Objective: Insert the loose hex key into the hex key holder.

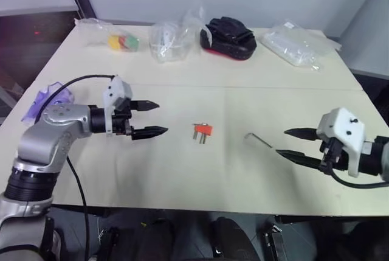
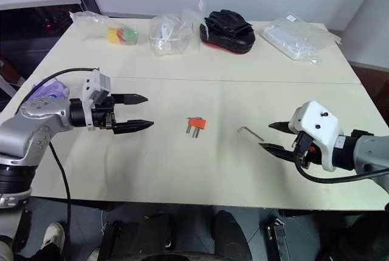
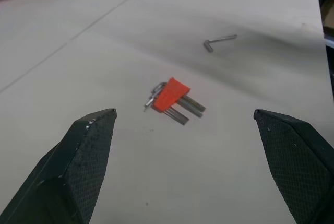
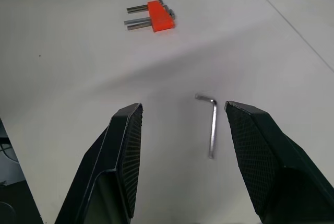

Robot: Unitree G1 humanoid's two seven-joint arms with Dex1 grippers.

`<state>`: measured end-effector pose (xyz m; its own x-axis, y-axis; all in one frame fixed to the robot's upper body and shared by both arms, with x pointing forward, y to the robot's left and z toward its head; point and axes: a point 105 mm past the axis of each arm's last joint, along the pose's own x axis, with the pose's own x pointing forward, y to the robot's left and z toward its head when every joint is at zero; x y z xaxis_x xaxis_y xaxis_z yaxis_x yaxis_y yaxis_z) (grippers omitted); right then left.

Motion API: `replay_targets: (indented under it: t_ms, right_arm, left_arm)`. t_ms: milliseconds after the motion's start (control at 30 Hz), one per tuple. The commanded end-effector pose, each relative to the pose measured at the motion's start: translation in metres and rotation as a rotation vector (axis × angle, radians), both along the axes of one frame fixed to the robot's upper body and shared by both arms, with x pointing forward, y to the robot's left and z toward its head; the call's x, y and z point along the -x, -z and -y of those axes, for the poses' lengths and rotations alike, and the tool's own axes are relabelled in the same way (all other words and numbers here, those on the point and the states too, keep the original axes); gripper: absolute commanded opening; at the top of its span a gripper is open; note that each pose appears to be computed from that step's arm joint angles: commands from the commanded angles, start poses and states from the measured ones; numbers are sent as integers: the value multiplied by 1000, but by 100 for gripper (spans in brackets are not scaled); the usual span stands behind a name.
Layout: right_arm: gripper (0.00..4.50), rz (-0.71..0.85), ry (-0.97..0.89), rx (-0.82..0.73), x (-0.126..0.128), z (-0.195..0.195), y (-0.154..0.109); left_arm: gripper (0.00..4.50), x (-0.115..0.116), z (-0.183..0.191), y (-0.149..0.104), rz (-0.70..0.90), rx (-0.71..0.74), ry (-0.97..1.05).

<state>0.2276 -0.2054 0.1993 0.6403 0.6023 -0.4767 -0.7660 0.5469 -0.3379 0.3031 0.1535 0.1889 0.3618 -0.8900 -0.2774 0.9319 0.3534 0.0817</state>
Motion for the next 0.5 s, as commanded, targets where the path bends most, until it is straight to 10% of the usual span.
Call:
replay_targets:
  t_ms: [33,500]
  right_arm:
    - [262,36,-2,7,-2,0,-10]
    - [262,63,-26,-16,-9,-10,-13]
  left_arm:
    - [441,3,1,-11,33,-14,29]
    - [441,1,7,-6,33,16,7]
